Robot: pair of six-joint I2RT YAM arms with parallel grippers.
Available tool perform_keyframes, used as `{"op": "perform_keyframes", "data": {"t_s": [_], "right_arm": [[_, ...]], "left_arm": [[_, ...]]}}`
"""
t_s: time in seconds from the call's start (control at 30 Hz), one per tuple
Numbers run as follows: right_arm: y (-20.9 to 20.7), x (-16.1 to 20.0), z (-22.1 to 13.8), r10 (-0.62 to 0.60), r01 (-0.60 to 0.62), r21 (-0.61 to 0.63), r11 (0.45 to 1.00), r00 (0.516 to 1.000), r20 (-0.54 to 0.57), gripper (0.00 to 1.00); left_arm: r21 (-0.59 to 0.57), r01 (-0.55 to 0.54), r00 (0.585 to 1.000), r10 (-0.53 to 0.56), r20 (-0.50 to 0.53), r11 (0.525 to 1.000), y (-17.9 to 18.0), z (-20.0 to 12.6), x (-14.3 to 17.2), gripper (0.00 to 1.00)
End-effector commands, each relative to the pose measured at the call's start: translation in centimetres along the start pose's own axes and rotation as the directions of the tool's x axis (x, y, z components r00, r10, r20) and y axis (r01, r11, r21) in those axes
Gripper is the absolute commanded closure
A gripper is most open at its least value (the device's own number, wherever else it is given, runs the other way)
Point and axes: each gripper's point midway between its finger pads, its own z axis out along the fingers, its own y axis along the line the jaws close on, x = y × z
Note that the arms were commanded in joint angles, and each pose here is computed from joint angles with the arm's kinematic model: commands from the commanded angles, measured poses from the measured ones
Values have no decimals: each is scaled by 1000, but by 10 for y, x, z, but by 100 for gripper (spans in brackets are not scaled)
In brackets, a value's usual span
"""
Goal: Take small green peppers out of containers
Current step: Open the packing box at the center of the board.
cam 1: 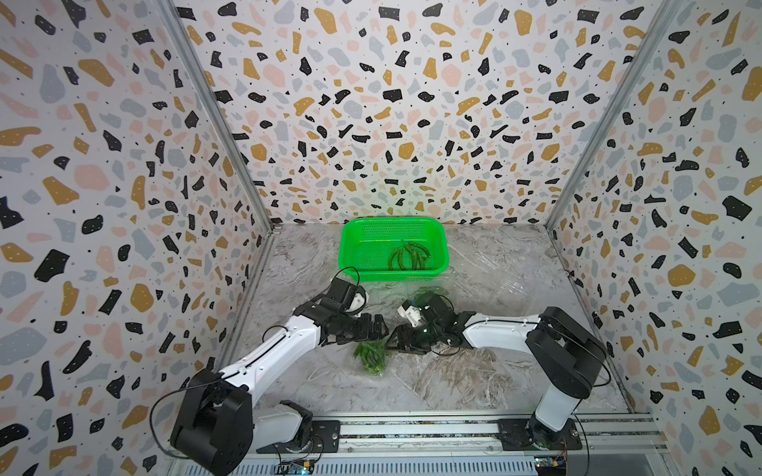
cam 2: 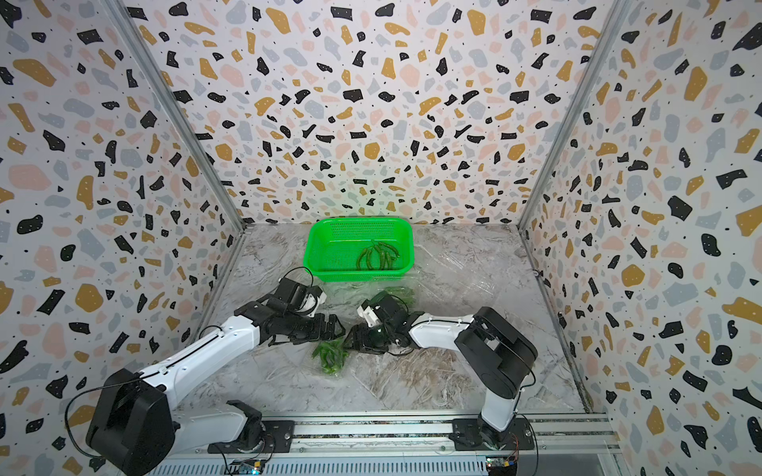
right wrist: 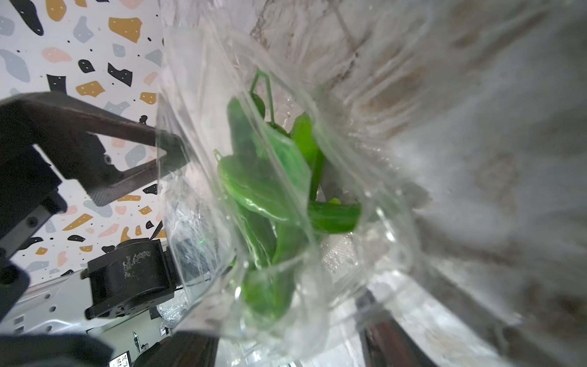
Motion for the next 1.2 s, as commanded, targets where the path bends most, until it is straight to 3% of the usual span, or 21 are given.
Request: {"op": "perform_keyframes", "data": {"t_s": [0.0, 0.27, 0.63, 1.0, 1.17], "right_arm": [[36, -13, -16, -71, 84, -110, 990, 991, 111, 32], [12, 2, -31, -17, 29, -76, 997, 990, 143, 32], [-25, 6, -15, 40, -43, 27, 999, 994, 99, 41], [-6, 2, 0, -3, 5, -24, 1000, 996, 86, 55], [1, 4, 3, -16, 20, -47, 999, 996, 83, 57]], "left_arm": [[100, -7, 999, 12, -50, 995, -17, 3, 14, 1], [86, -5, 999, 9, -48, 996, -12, 2, 18, 1], [100, 0, 998, 6, -63, 995, -14, 4, 21, 1], [136, 15, 998, -6, -64, 991, -19, 8, 19, 1], [144, 22, 998, -14, -59, 989, -20, 8, 19, 1]]}}
